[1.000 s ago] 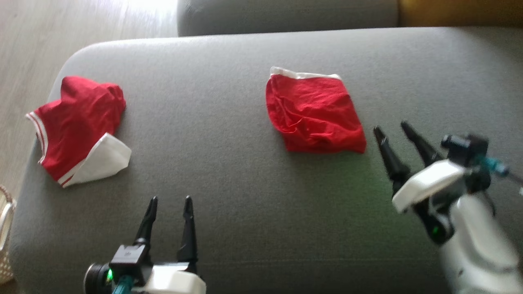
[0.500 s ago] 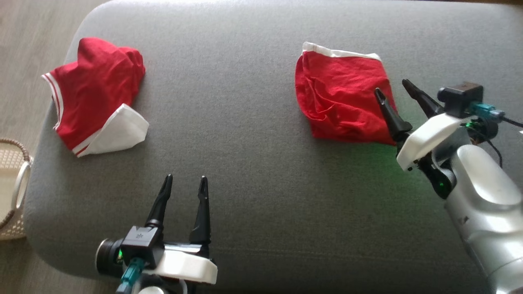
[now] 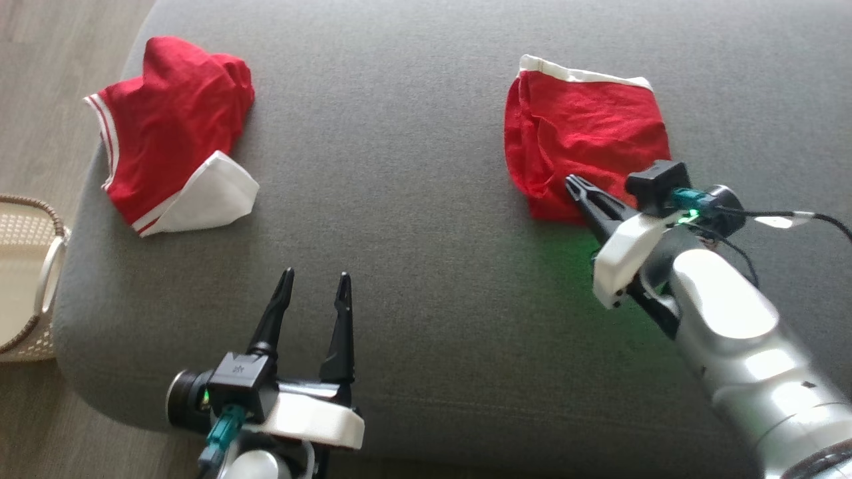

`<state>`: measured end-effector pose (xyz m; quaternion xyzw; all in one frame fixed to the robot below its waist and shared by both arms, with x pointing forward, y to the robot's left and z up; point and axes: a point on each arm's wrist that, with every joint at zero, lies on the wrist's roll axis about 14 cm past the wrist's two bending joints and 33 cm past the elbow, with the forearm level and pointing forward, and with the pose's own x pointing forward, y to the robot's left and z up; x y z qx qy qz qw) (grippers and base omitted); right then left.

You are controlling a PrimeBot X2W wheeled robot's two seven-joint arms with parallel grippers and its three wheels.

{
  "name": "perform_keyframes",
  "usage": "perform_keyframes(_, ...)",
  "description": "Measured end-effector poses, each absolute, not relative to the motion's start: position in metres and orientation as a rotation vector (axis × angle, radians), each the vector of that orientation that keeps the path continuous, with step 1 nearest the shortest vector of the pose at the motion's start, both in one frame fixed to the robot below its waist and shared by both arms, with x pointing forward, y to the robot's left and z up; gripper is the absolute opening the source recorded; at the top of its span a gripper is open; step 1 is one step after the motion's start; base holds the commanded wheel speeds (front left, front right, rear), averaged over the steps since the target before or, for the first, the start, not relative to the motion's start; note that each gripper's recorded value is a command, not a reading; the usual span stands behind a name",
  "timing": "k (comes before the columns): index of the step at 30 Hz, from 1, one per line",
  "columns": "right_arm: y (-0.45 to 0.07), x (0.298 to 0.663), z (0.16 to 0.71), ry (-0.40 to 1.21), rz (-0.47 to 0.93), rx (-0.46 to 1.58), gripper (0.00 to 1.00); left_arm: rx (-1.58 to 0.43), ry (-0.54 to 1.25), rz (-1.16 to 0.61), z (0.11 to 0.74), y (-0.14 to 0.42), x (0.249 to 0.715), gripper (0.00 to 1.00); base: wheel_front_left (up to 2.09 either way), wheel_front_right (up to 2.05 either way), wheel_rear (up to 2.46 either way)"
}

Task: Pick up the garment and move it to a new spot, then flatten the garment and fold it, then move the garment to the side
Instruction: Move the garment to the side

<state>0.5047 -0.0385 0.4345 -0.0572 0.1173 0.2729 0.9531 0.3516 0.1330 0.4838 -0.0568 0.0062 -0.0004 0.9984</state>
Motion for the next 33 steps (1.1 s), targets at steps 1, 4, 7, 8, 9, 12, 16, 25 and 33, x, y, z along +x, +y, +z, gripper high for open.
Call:
perform_keyframes(1, -0.033, 0.504, 0.433, 0.241, 0.567, -0.117, 0.00, -0.112, 0.008, 0.000, 0.485, 0.133, 0.353, 1.00, 0.00, 0.00, 0.00)
perform_keyframes(4, -0.010, 0.495, 0.430, 0.247, 0.627, -0.124, 0.00, -0.113, -0.003, 0.011, 0.489, 0.137, 0.354, 1.00, 0.00, 0.00, 0.00)
perform_keyframes(7, 0.014, 0.483, 0.430, 0.251, 0.688, -0.109, 0.00, -0.112, -0.005, 0.029, 0.489, 0.141, 0.350, 1.00, 0.00, 0.00, 0.00)
perform_keyframes(8, 0.019, 0.479, 0.430, 0.255, 0.705, -0.106, 0.00, -0.111, -0.008, 0.034, 0.490, 0.143, 0.350, 1.00, 0.00, 0.00, 0.00)
perform_keyframes(9, 0.022, 0.474, 0.429, 0.262, 0.714, -0.099, 0.00, -0.111, -0.012, 0.036, 0.492, 0.143, 0.349, 1.00, 0.00, 0.00, 0.00)
perform_keyframes(12, 0.025, 0.471, 0.432, 0.264, 0.716, -0.068, 0.13, -0.112, -0.017, 0.039, 0.493, 0.144, 0.347, 1.00, 0.00, 0.00, 0.00)
perform_keyframes(16, 0.008, 0.489, 0.459, 0.202, 0.656, 0.013, 1.00, -0.114, -0.024, 0.031, 0.495, 0.142, 0.347, 1.00, 0.00, 0.00, 0.00)
perform_keyframes(25, -0.083, 0.553, 0.475, 0.179, 0.384, 0.112, 1.00, -0.118, -0.002, 0.022, 0.489, 0.138, 0.352, 1.00, 0.00, 0.00, 0.00)
perform_keyframes(33, -0.119, 0.575, 0.445, 0.290, 0.275, 0.142, 1.00, -0.113, 0.035, 0.032, 0.477, 0.140, 0.355, 1.00, 0.00, 0.00, 0.00)
